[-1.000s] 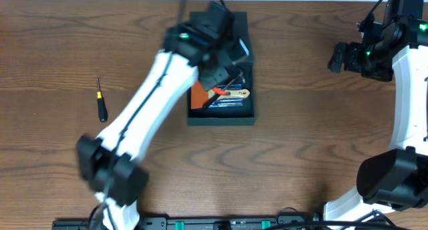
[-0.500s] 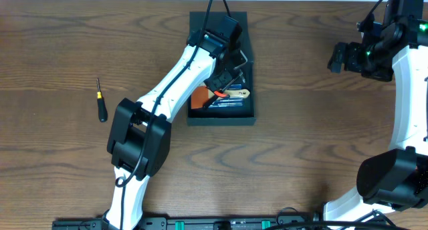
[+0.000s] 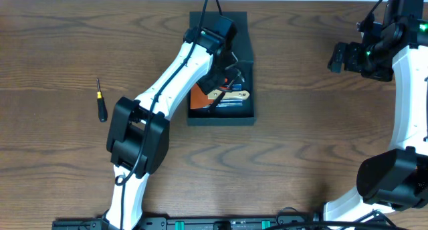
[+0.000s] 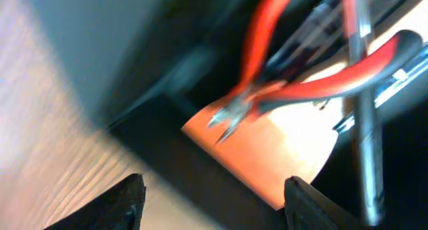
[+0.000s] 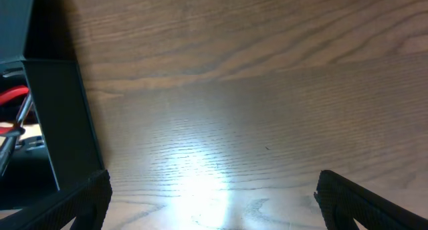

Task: Pack container
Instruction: 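Carry the red pliers into the box and open the left gripper, then move the left gripper to the black screwdriver and grasp it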

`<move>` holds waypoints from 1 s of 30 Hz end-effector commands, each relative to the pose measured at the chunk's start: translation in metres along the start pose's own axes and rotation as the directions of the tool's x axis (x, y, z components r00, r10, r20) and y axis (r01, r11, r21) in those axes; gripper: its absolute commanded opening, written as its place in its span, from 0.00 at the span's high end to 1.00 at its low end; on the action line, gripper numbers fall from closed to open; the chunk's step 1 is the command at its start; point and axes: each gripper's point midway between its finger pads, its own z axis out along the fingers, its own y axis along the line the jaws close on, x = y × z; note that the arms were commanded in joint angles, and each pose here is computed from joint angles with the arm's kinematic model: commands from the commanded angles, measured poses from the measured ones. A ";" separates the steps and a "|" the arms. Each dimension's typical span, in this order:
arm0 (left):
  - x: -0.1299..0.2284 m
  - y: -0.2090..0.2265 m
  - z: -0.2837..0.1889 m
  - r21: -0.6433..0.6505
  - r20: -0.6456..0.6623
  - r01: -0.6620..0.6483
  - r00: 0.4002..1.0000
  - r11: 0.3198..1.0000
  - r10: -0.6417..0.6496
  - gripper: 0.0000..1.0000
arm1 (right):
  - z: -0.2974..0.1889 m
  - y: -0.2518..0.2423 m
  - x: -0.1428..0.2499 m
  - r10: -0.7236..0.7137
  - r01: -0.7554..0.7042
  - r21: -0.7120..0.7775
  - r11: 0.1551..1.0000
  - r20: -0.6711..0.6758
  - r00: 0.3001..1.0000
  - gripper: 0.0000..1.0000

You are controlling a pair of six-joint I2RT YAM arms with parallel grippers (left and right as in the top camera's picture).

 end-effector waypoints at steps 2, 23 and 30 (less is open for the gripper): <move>0.027 0.063 -0.100 -0.214 0.126 0.205 0.975 0.955 -0.181 0.35 | -0.004 0.002 -0.002 0.016 -0.016 -0.008 1.000 0.012 1.000 0.01; 0.263 0.132 0.014 0.056 -0.350 0.852 0.505 0.521 -0.789 0.34 | -0.004 0.003 -0.009 0.008 -0.008 -0.009 1.000 0.043 0.999 0.01; 0.268 0.117 0.066 0.063 -0.474 0.859 0.474 0.508 -0.742 0.42 | -0.004 0.003 -0.010 0.008 -0.007 -0.009 1.000 0.044 0.999 0.01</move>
